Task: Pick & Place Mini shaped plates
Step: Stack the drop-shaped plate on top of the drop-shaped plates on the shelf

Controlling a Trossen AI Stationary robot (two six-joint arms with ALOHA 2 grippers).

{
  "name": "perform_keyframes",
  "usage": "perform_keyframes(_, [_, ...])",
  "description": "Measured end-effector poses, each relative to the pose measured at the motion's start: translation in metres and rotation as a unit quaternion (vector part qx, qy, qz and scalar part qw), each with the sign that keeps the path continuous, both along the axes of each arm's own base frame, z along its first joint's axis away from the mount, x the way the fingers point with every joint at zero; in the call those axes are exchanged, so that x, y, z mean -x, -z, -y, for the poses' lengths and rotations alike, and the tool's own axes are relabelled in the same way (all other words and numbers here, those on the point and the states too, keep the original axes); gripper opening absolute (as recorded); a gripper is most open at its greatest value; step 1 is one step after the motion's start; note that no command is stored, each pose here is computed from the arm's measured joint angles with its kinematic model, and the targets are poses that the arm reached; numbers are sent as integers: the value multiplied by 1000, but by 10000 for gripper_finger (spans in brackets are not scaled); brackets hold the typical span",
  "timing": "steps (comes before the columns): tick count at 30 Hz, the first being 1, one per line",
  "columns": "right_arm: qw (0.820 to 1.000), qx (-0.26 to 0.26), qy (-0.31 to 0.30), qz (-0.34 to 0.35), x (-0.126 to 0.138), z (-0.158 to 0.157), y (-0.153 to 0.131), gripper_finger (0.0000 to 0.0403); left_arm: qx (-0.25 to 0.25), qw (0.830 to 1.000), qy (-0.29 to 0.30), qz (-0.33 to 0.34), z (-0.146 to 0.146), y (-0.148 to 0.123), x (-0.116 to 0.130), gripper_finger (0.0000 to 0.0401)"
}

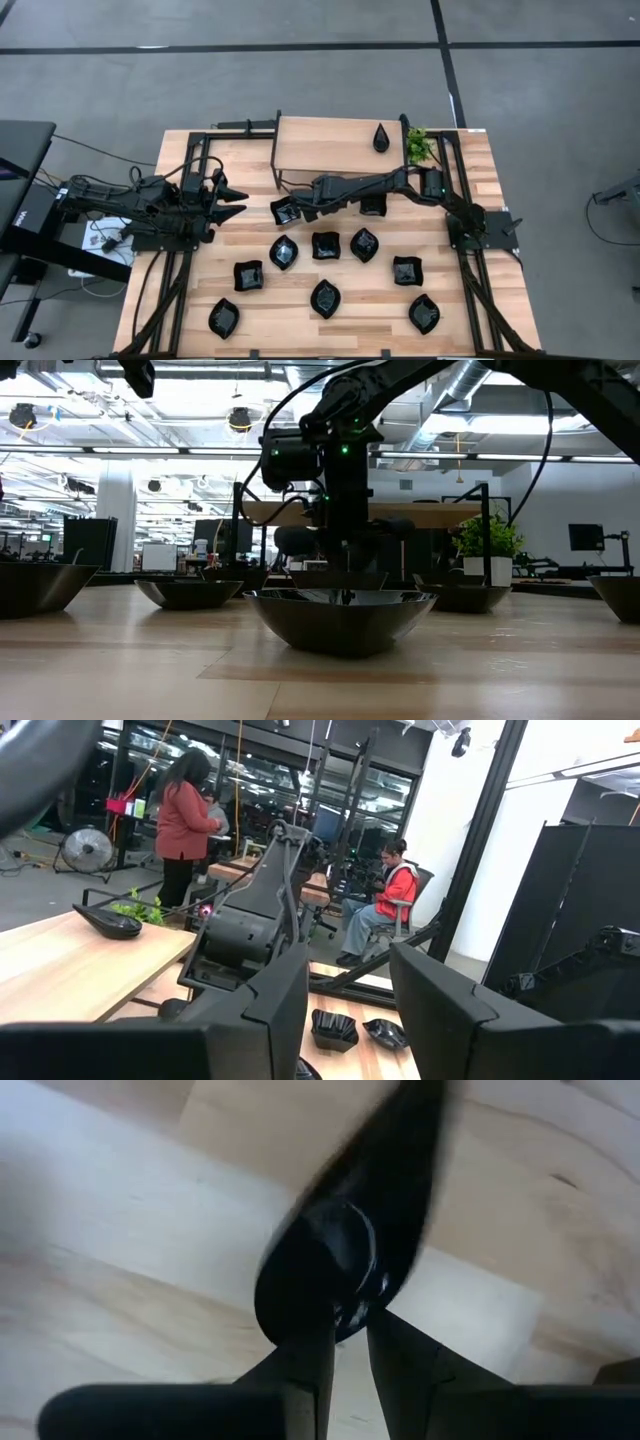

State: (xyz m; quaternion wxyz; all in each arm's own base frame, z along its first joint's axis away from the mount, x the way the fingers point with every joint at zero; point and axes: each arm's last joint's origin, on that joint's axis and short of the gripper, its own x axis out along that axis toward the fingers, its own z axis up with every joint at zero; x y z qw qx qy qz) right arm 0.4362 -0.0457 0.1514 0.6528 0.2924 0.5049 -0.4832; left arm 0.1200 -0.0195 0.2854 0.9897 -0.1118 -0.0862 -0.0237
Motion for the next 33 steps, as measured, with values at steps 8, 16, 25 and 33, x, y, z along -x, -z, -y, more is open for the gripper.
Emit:
perform_keyframes(8, [1000, -19, -14, -11, 1, -12, 0, 59, 0, 1000, 0, 1, 0, 0, 0, 145])
perform_keyframes(16, [999, -28, -27, -24, 3, -32, -12, 59, 0, 1000, 0, 2, 0, 0, 0, 145])
perform_keyframes(25, [999, 17, -35, -21, -1, -32, -41, 59, 0, 1000, 0, -1, 0, 0, -1, 145])
perform_keyframes(33, [997, 7, -69, -41, -1, -12, -40, 59, 0, 1000, 0, -1, 0, 0, -1, 145])
